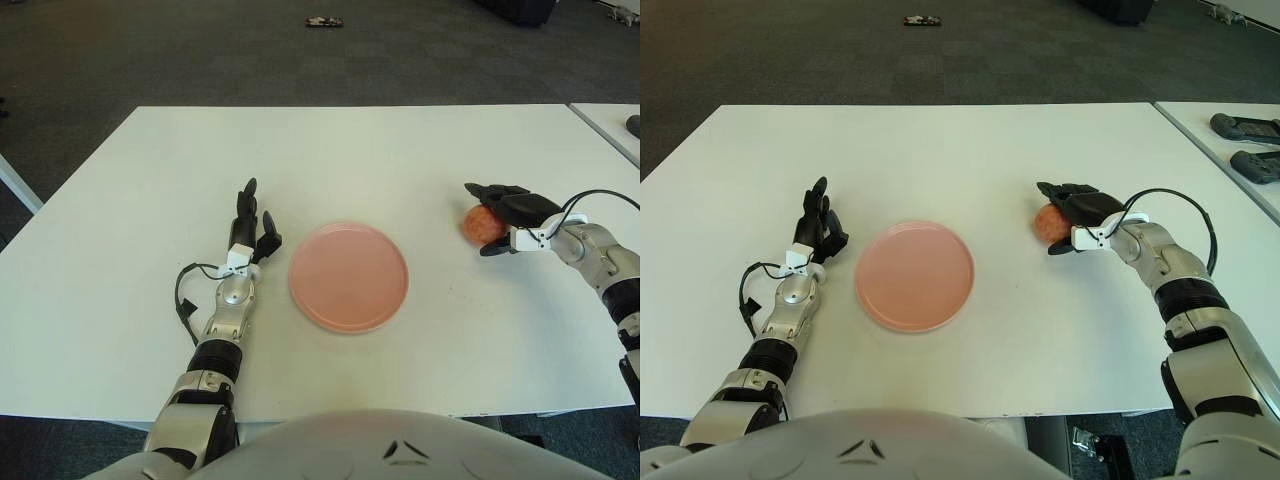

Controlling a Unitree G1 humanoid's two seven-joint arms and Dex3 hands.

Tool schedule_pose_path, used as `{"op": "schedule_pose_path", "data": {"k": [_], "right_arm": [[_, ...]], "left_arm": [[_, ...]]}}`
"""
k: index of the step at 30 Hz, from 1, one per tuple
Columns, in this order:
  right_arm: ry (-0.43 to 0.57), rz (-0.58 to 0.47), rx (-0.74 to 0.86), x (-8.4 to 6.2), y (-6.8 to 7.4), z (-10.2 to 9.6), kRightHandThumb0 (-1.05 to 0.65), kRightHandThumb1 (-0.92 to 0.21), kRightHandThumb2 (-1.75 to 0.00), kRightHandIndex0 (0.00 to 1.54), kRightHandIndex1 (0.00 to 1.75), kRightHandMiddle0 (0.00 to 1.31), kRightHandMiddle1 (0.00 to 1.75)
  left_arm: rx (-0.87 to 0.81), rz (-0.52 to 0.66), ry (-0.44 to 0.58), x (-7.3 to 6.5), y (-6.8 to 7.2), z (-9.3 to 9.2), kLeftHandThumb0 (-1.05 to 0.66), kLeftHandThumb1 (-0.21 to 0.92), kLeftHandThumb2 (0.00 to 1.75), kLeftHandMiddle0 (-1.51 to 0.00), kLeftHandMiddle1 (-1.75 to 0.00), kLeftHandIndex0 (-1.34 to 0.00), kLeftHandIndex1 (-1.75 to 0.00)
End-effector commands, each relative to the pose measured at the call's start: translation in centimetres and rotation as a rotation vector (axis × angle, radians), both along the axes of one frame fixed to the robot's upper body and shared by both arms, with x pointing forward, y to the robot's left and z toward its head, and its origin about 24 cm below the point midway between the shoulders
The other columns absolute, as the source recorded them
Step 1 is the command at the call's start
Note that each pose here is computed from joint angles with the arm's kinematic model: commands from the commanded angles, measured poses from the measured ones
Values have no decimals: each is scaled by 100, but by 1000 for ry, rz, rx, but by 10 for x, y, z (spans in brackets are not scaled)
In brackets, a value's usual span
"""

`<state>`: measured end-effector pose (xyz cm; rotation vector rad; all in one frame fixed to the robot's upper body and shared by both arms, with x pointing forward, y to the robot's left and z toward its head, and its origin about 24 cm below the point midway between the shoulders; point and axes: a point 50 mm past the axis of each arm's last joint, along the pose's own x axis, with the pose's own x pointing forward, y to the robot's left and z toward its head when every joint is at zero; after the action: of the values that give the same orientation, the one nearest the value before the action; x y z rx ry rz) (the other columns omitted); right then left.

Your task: Put the apple into the plate.

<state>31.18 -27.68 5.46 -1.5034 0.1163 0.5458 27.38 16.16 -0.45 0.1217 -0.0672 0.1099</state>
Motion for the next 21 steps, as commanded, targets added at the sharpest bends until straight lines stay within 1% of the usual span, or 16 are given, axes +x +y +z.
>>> {"op": "schedule_pose_path", "data": {"k": [1, 11, 21], "right_arm": [[106, -23, -51, -13, -6, -23, -105, -92, -25, 0, 0, 0, 0], [126, -38, -69, -15, -8, -30, -105, -92, -24, 0, 0, 0, 0], [130, -44, -80, -14, -8, -31, -105, -92, -24, 0, 0, 0, 0]], "left_arm": [[4, 15, 32, -3, 3, -6, -81, 92, 101, -19, -1, 0, -43], [-1, 12, 29, -3, 3, -6, -80, 92, 100, -19, -1, 0, -43], [0, 14, 34, -3, 4, -6, -80, 92, 100, -19, 0, 0, -41]]}}
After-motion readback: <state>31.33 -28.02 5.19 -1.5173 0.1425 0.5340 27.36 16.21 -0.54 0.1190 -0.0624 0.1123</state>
